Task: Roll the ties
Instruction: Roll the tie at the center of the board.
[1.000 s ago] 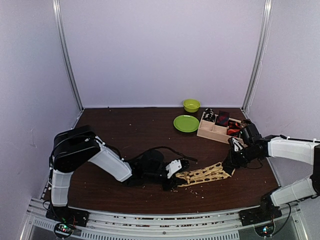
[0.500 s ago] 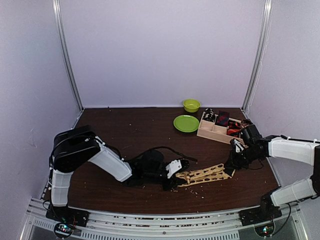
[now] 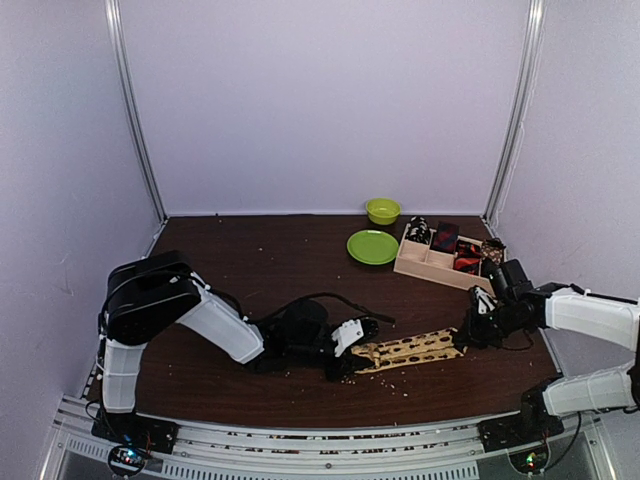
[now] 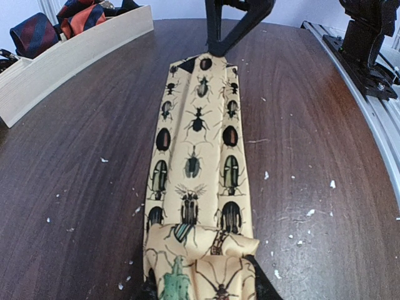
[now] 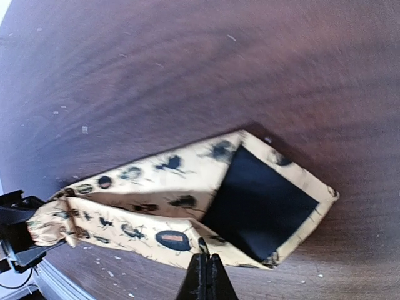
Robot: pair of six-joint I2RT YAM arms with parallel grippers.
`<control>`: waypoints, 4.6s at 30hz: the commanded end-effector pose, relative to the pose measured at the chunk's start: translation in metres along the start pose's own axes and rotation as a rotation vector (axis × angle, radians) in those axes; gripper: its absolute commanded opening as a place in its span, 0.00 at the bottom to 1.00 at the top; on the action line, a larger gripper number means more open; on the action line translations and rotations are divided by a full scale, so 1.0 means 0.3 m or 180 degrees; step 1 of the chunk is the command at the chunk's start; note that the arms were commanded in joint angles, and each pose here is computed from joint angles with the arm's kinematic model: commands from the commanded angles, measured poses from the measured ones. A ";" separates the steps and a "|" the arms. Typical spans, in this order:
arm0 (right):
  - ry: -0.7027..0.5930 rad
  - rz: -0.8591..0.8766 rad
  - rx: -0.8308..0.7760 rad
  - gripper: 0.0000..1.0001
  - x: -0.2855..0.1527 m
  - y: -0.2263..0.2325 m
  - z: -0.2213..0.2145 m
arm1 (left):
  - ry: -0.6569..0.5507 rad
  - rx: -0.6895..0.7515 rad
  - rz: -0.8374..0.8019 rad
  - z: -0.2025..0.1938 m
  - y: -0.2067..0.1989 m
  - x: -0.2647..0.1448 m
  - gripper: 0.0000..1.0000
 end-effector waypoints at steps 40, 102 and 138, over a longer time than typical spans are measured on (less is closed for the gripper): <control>0.0219 0.1562 -0.0596 0.54 0.058 0.472 -0.019 | 0.0582 -0.0088 -0.0149 -0.137 -0.024 0.013 0.28; 0.0880 0.0934 -0.0416 0.00 0.323 0.303 -0.202 | -0.0071 -0.0029 -0.0029 -0.006 0.003 -0.070 0.70; 0.0807 0.0850 -0.0388 0.00 0.318 0.226 -0.183 | -0.0442 0.0006 -0.0159 0.079 0.031 0.129 0.72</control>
Point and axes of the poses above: each gripper's point midway between its finger pads, its own x axis out along the fingers, its own y axis along the line the jaws close on, z = x × y, the point moved 6 cm from there along -x, back along the fingers
